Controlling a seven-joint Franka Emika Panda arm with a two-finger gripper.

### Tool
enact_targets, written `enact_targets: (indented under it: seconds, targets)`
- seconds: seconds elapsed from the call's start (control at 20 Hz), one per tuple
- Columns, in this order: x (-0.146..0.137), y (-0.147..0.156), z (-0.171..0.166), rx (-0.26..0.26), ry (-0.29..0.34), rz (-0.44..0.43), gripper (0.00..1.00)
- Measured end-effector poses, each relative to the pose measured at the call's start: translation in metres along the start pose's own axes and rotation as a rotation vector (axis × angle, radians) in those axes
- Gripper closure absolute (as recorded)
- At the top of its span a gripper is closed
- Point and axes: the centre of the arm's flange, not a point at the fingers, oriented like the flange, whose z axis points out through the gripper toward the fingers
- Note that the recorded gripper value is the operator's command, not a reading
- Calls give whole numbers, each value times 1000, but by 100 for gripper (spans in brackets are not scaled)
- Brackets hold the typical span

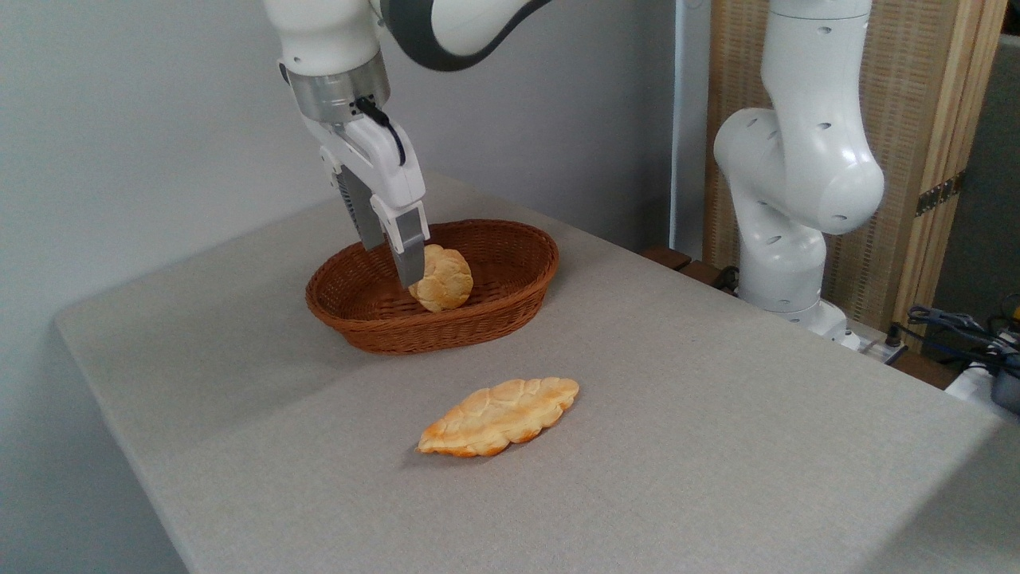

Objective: Put bread into the basket
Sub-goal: 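Open the gripper to release the roll and raise it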

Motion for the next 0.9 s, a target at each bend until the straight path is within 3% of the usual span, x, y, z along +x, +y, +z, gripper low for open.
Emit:
enact_targets:
  seconds: [0.15, 0.35, 0.5, 0.9]
  targets:
    - [-10, -17, -13, 64, -12, -15, 0]
    - [-24, -40, -28, 96, 1, -56, 0]
    - [-34, -54, -33, 109, 4, -81, 0]
    - [-53, -76, -38, 118, 1, -23, 0]
